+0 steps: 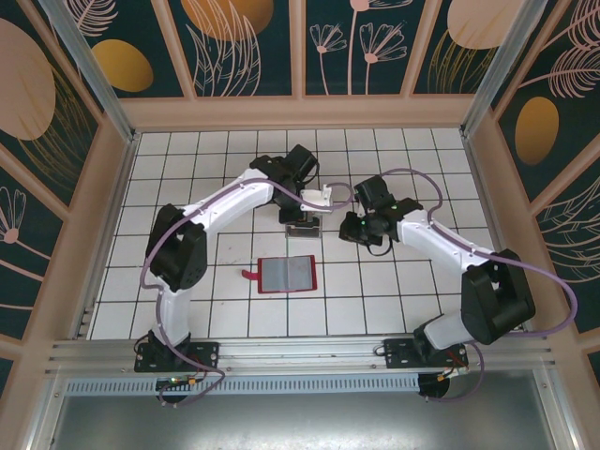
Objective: Take the credit cards out of the card holder
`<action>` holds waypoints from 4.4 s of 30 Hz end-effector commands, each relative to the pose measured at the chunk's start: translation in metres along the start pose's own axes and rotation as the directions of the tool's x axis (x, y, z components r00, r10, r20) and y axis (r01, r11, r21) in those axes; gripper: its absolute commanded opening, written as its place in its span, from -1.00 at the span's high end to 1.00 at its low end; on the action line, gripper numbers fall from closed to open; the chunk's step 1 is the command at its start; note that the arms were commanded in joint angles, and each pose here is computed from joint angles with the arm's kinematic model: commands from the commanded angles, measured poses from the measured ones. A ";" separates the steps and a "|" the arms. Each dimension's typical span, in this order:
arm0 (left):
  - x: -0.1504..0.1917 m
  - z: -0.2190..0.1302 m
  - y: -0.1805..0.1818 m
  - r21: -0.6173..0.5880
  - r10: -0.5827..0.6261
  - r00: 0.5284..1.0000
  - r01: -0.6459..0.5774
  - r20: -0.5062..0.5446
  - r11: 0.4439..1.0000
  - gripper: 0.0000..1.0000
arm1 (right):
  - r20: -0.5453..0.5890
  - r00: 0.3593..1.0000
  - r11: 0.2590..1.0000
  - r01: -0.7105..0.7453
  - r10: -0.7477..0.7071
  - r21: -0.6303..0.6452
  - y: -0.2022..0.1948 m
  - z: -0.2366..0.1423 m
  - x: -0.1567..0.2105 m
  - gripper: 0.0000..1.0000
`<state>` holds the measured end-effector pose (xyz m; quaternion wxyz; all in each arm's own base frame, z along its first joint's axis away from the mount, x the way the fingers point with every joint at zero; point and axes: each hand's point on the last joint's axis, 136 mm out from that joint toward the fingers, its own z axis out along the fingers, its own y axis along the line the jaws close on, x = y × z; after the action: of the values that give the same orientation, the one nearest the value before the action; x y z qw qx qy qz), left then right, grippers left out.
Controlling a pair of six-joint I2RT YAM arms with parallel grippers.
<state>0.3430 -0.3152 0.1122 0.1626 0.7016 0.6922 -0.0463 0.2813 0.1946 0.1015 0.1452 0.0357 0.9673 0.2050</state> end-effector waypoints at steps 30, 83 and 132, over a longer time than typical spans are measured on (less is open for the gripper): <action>-0.017 0.039 -0.006 0.197 0.028 1.000 -0.027 -0.002 0.980 1.00 | 0.009 1.000 1.000 -0.016 0.015 0.027 -0.012 -0.005 0.004 0.54; -0.011 -0.081 0.065 -0.083 -0.777 0.351 0.928 0.522 0.364 0.49 | -0.027 0.999 0.998 0.044 -0.045 -0.033 0.021 0.011 0.013 0.55; 0.003 0.066 -0.147 0.340 -0.976 -0.073 0.930 -0.204 -0.140 0.61 | -0.055 0.997 0.998 0.049 -0.052 -0.038 0.016 0.026 0.019 0.55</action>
<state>0.2129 -0.3361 0.0337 -0.0085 -0.0097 0.9436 -0.3308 0.2714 0.2235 0.0813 0.1223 0.0003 0.9677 0.2202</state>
